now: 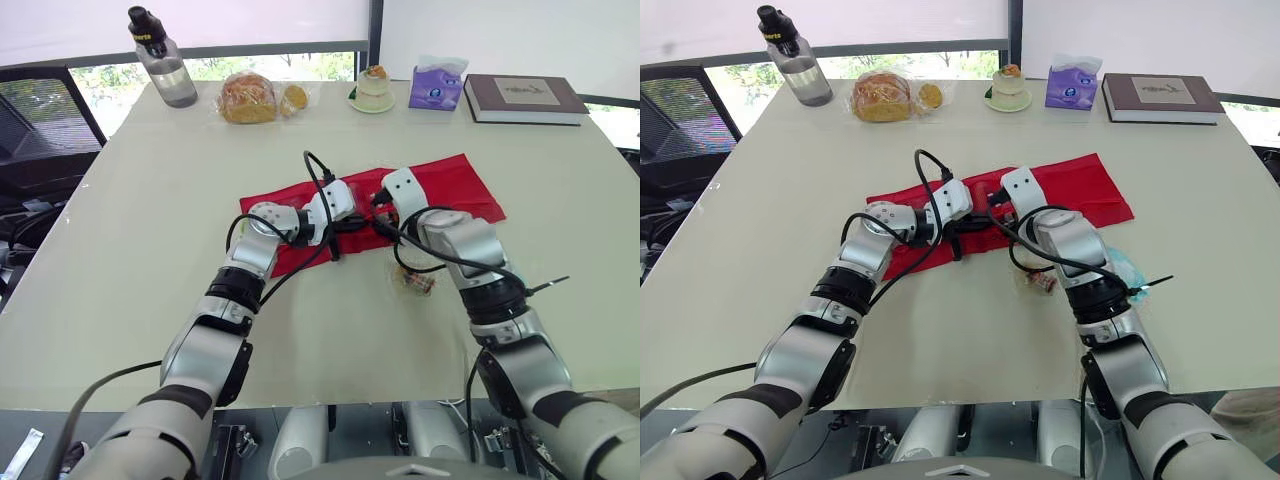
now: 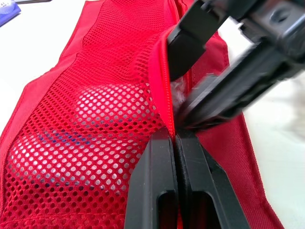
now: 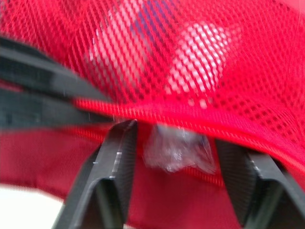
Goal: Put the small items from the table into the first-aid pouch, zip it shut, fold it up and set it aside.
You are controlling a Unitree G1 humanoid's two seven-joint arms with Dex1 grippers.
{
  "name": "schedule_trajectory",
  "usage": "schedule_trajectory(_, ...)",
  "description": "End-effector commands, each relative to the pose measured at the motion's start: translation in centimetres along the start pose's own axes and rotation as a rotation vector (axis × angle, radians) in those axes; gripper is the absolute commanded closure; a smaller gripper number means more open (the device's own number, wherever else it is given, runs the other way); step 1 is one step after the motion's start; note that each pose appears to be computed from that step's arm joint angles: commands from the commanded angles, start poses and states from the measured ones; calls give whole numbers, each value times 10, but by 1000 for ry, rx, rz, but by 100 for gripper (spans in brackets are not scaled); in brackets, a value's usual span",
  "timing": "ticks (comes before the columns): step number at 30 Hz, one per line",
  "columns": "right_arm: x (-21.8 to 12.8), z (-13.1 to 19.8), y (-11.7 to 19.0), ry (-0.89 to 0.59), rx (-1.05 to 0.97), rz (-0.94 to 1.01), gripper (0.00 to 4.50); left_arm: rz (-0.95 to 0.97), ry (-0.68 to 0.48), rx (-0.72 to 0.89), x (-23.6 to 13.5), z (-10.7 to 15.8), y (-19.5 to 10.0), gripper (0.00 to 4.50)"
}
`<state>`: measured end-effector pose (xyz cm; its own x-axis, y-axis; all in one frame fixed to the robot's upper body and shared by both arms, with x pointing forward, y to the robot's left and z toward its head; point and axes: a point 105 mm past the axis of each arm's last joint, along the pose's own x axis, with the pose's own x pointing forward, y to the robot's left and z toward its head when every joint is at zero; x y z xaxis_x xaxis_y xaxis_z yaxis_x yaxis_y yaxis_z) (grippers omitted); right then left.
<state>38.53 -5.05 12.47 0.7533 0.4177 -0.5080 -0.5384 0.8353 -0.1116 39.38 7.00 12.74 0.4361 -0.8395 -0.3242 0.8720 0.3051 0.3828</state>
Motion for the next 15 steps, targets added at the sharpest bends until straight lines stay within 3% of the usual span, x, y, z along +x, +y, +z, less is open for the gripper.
schedule_trajectory(1, -19, 15, 1, -77, -30, 23, 221, 13, -29, 23, -2, 9, 5, 450)
schedule_trajectory(11, -45, 7, -11, -84, -62, 60, 221, 8, -30, 20, 0, 9, 4, 450)
schedule_trajectory(12, -44, 5, -11, -82, -64, 60, 259, 6, -31, 20, 1, 10, 4, 450)
schedule_trajectory(13, -41, 3, -11, -78, -67, 60, 259, 5, -32, 20, 1, 10, 3, 450)
schedule_trajectory(14, -40, 2, -11, -76, -68, 59, 290, 4, -33, 20, 1, 10, 3, 450)
schedule_trajectory(15, -36, 1, -11, -72, -74, 58, 346, 3, -33, 21, 1, 10, 3, 450)
